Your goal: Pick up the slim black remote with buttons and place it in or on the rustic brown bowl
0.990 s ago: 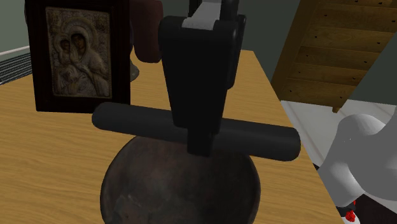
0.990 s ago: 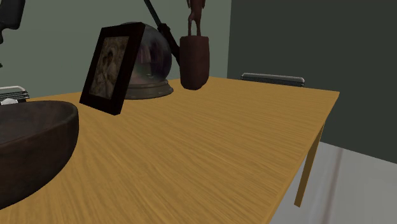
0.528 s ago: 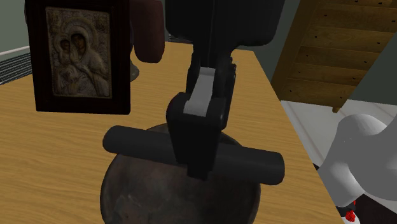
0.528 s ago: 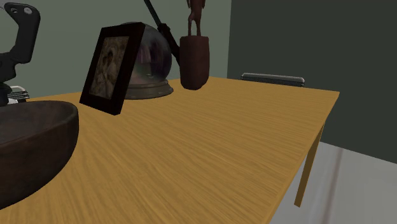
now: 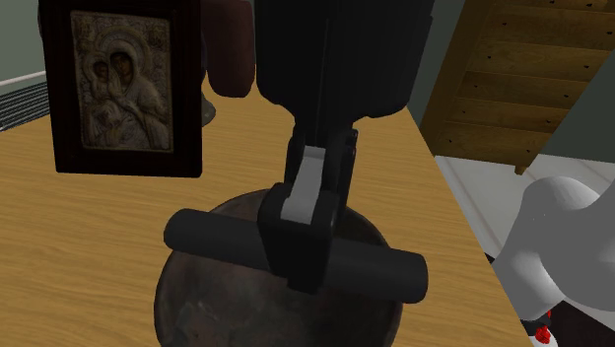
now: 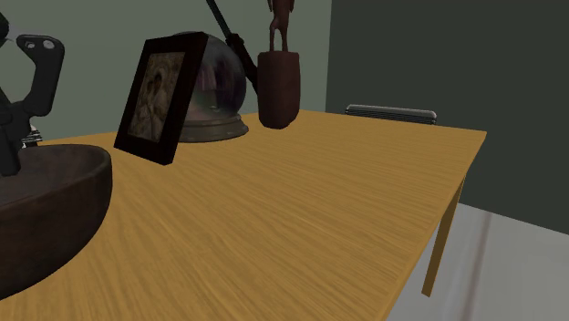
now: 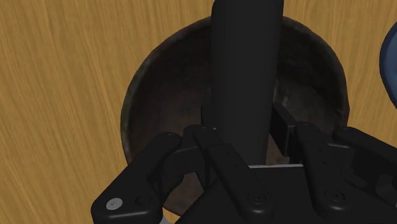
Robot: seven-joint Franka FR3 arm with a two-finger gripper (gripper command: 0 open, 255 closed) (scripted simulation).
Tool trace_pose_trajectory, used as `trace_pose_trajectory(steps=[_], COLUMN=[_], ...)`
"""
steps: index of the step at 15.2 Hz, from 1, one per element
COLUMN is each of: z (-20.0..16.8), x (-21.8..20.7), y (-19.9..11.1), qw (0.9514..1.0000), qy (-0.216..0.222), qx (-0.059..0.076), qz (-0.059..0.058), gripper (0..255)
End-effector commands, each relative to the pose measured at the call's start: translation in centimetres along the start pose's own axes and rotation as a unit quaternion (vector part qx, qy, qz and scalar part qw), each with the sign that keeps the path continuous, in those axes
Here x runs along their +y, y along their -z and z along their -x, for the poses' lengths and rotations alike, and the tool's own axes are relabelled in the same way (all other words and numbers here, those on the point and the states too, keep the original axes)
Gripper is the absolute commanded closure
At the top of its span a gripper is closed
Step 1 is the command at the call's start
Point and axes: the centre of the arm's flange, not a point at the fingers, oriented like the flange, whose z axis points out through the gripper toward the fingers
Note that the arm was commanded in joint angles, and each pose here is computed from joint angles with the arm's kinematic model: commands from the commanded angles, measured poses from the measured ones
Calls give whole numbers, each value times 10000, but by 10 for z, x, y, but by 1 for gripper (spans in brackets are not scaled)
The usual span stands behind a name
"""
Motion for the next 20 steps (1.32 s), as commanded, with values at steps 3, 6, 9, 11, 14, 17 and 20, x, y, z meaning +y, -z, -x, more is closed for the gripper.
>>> trace_pose_trajectory(steps=[3,6,9,11,14,17,20], z=[0,0,0,0,0,0,0], x=[0,0,0,0,0,0,0], y=[-1,-1,13,39,49,49,49], qw=[10000,10000,10000,10000,10000,10000,10000], qy=[1,0,1,1,1,1,1], qx=[-5,-5,-5,-5,-5,-5,-5], qz=[1,1,1,1,1,1,1], gripper=[0,0,0,0,0,0,0])
